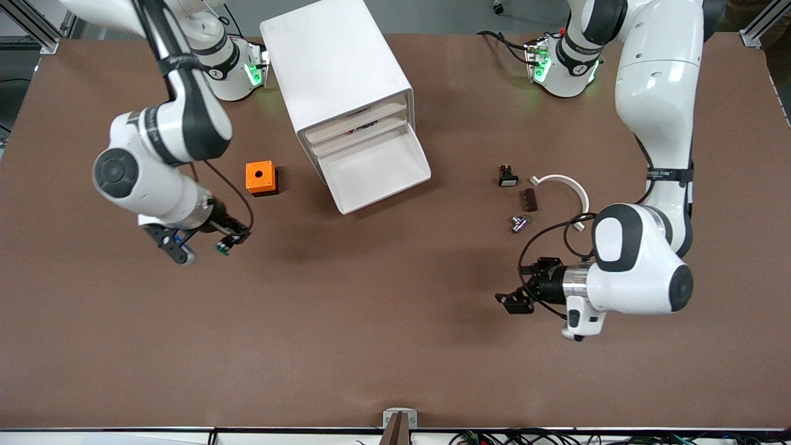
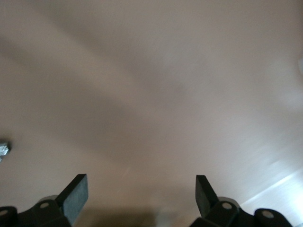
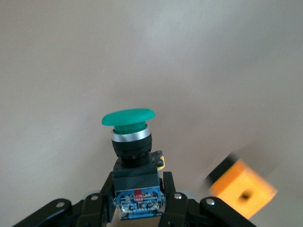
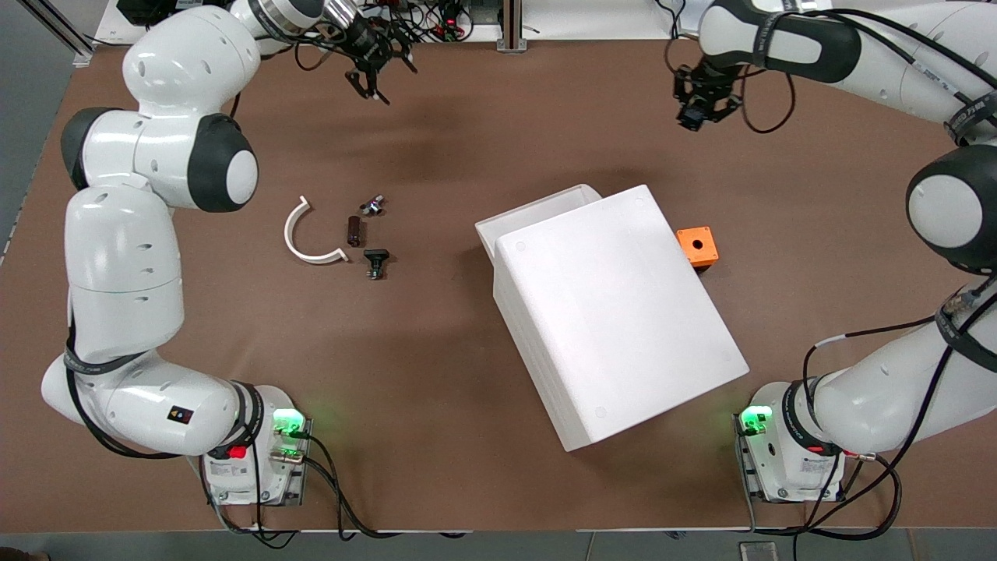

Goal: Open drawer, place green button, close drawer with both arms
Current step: 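Lift the green button with the right gripper toward the open drawer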

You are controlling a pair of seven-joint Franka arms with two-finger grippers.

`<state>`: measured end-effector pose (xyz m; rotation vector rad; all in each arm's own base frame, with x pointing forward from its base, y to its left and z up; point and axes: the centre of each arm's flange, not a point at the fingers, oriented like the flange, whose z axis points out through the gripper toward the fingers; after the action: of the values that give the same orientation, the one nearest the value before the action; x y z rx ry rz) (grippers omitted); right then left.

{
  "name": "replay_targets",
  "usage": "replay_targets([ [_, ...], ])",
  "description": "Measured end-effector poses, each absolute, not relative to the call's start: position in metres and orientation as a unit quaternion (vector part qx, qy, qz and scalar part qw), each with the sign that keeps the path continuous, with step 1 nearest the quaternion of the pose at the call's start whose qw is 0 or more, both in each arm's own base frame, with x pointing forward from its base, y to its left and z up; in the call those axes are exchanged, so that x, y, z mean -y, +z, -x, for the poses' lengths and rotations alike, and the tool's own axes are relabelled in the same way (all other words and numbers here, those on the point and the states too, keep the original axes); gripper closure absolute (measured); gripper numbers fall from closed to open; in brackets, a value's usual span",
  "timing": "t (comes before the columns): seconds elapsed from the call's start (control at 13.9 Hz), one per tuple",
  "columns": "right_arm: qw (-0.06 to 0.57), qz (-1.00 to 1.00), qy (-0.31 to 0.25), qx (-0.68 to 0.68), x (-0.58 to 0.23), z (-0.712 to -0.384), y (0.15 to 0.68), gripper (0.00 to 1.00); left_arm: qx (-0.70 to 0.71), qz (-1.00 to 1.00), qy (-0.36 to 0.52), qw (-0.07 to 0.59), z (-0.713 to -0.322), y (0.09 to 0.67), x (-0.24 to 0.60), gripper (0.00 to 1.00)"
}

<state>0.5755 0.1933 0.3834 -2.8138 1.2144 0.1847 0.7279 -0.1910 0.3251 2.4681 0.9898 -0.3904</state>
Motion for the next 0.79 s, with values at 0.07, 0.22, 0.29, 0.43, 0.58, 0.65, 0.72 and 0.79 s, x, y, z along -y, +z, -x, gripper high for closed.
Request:
replay_targets([
  [0.07,0.036,0.903,0.060,-0.424,-0.224,-0.567,0.388,0.58,-0.356,-0.901,-0.117,0.218,-0.731,0.334,0.189,0.00],
  [0.22,0.032,0.881,0.061,-0.469,-0.277,-0.546,0.389,0.58,-0.336,-0.922,-0.078,0.179,-0.732,0.344,0.188,0.00],
  [0.29,0.031,0.872,0.061,-0.485,-0.300,-0.535,0.389,0.58,-0.330,-0.926,-0.068,0.168,-0.731,0.348,0.188,0.00],
  [0.43,0.035,0.854,0.057,-0.515,-0.347,-0.510,0.389,0.58,-0.326,-0.930,-0.059,0.162,-0.731,0.355,0.186,0.00],
  [0.58,0.037,0.840,0.055,-0.539,-0.388,-0.486,0.381,0.58,-0.319,-0.934,-0.051,0.149,-0.731,0.356,0.185,0.00],
  [0.65,0.037,0.836,0.054,-0.545,-0.403,-0.477,0.374,0.58,-0.314,-0.938,-0.048,0.140,-0.730,0.356,0.187,0.00],
  [0.72,0.038,0.832,0.053,-0.551,-0.415,-0.470,0.367,0.58,-0.310,-0.940,-0.045,0.133,-0.730,0.355,0.189,0.00],
  [0.79,0.039,0.829,0.052,-0.556,-0.424,-0.465,0.360,0.58,-0.307,-0.942,-0.043,0.129,-0.729,0.355,0.191,0.00],
])
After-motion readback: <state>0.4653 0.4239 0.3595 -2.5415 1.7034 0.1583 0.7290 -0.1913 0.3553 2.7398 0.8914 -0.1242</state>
